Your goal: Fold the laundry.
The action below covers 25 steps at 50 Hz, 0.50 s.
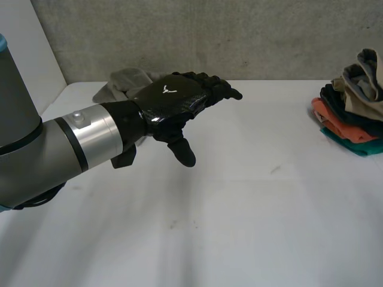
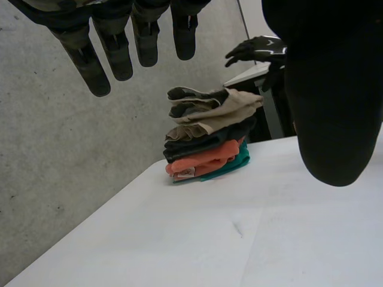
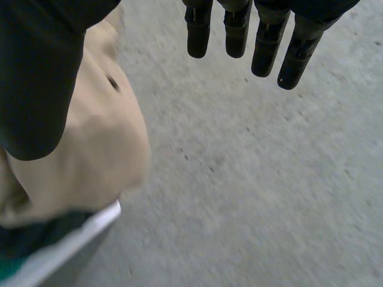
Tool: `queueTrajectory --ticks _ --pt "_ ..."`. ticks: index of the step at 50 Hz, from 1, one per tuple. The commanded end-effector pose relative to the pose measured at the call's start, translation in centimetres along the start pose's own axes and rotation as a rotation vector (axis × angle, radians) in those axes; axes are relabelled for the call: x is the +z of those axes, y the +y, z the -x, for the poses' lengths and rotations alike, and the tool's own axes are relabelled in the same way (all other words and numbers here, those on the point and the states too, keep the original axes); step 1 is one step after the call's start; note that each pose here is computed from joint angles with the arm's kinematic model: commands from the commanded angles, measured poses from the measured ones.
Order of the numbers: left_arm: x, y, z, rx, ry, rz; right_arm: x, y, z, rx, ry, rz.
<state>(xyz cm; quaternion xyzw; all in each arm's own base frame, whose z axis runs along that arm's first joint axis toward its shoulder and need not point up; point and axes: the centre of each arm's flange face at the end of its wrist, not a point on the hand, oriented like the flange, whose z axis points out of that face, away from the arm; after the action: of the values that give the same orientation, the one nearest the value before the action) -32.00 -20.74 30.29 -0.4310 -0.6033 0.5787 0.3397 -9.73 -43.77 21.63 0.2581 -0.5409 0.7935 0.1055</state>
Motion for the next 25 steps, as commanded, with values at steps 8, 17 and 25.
queueTrajectory --ticks 8,17,25 --pt "0.0 -0.1 0.0 -0.008 0.000 -0.003 -2.3 -0.2 -3.1 -0.041 0.087 0.054" --pt "0.0 -0.2 0.1 -0.009 -0.002 -0.006 -1.1 -3.2 -8.0 -0.087 0.309 0.060" --pt "-0.1 -0.2 0.4 -0.010 -0.010 -0.005 -1.9 -5.5 -2.6 0.098 0.134 0.155"
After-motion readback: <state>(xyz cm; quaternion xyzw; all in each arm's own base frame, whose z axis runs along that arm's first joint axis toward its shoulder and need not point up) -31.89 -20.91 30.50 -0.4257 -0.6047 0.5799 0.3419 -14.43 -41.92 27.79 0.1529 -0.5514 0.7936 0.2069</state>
